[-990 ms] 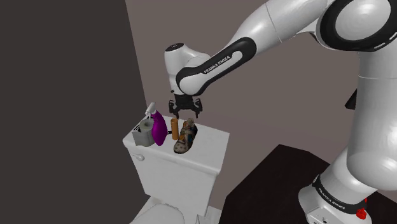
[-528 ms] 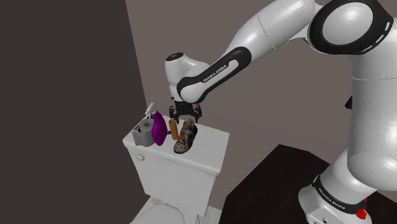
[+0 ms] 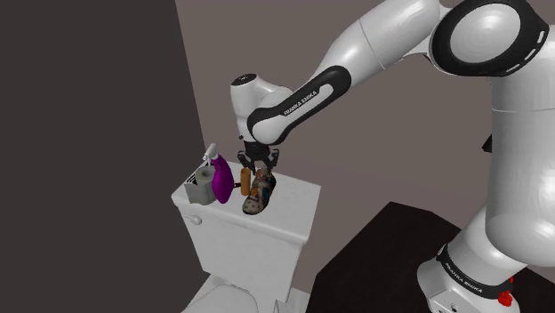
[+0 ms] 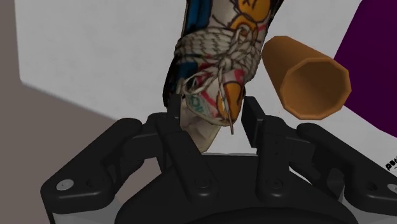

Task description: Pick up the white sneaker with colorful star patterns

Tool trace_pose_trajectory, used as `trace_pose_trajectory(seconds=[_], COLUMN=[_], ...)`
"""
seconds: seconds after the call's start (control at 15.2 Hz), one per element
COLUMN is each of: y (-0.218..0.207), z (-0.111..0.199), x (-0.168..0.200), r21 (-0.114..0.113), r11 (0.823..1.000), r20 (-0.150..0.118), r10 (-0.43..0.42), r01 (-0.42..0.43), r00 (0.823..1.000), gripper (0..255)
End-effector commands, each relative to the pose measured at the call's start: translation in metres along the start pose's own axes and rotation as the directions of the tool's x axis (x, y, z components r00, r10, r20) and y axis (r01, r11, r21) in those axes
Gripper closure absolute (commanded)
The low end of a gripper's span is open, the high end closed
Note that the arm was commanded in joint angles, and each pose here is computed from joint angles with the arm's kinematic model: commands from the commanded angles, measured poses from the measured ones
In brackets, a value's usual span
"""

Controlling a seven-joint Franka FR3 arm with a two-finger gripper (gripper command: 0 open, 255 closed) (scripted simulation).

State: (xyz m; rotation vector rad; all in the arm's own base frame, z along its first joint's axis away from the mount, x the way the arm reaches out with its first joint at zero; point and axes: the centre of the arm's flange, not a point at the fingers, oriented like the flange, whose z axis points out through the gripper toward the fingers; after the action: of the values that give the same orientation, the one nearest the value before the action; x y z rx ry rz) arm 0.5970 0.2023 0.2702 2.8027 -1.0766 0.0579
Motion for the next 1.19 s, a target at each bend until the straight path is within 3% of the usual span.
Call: trace_pose_trajectory(seconds=[0.0, 1.12], y=[0.0, 0.01], z=[0.001, -0.078], x=[0.0, 0.007], r21=[-0.001, -0.001], r11=[1.0, 1.0], r20=[0.001, 0.001], r10=[0.0, 0.0], r01=[0.0, 0.0], r00=[1.0, 1.0], gripper=[255, 255])
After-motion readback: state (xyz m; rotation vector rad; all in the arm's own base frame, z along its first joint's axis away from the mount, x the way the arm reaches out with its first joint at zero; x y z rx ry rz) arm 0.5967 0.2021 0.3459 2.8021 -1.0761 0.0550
